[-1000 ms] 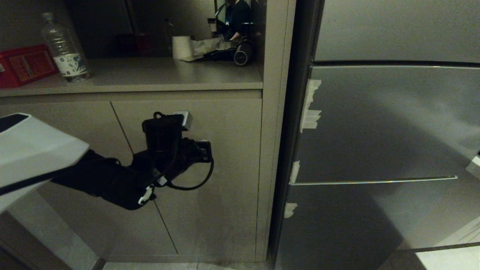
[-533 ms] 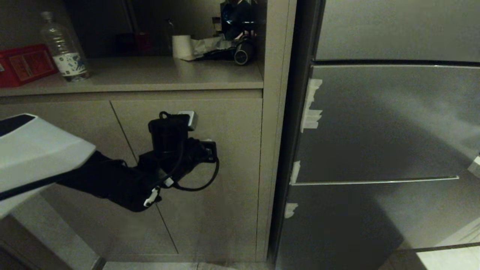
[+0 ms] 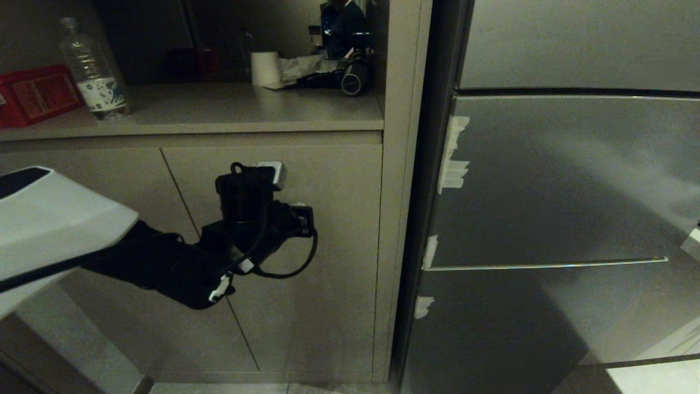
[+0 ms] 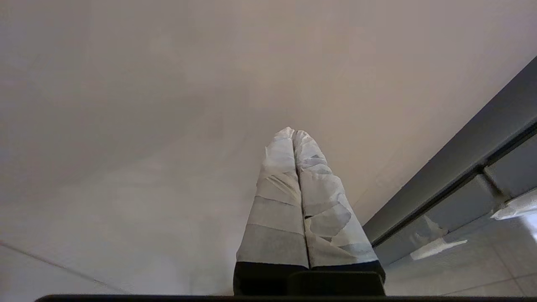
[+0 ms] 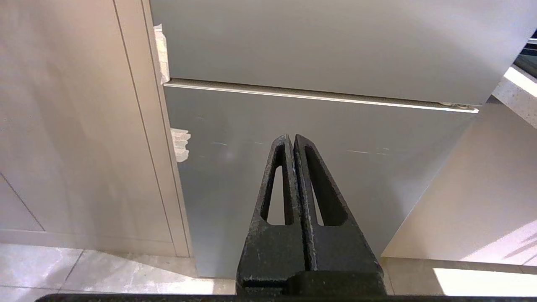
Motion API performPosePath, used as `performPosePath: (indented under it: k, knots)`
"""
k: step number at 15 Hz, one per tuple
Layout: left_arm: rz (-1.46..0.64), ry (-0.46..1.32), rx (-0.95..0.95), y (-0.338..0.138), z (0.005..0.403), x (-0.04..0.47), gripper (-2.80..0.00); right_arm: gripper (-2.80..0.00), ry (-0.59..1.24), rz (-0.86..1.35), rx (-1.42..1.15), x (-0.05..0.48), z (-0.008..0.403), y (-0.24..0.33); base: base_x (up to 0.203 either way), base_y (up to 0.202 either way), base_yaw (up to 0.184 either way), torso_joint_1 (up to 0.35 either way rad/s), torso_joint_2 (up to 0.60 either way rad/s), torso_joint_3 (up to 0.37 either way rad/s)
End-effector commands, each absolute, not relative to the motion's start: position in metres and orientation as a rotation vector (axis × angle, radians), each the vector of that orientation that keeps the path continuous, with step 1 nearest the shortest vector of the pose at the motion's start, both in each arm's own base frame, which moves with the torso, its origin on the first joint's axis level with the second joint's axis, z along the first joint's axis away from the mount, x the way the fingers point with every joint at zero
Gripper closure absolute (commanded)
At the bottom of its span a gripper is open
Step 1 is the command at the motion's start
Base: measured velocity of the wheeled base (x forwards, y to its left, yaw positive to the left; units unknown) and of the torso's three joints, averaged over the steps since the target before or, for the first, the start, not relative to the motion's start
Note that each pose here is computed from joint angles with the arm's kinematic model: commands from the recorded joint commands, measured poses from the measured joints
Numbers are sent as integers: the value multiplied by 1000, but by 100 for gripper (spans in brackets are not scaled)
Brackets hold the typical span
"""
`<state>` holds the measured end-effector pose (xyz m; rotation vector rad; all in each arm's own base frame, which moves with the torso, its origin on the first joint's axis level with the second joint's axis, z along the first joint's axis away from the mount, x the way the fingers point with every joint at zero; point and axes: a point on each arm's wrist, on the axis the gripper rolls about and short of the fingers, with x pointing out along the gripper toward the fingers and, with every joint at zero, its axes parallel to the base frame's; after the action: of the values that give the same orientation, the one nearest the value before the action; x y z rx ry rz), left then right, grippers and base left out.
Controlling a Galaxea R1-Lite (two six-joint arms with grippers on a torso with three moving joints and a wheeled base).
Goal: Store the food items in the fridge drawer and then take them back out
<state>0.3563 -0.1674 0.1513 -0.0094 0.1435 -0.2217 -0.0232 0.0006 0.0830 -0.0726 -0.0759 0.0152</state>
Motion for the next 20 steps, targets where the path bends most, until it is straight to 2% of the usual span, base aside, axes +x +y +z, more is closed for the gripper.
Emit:
performPosePath:
  k: [1,4,10,13,20]
  knots:
    - [-219,123,-9,-168,155,358,0,0,-46,17,-73,-21,75,1,0,0,0,0,0,0]
    - [-201,99,2,-172,158,367,0,0,-45,17,-71,-21,75,1,0,0,0,0,0,0]
    - [-200,121,30,-180,138,384,0,0,-46,5,-49,-21,75,0,0,0,0,0,0,0]
    - [-206,97,21,-182,145,386,0,0,-46,2,-48,-21,75,0,0,0,0,0,0,0]
    - [-296,78,21,-218,152,369,0,0,-46,4,-48,-21,75,0,0,0,0,0,0,0]
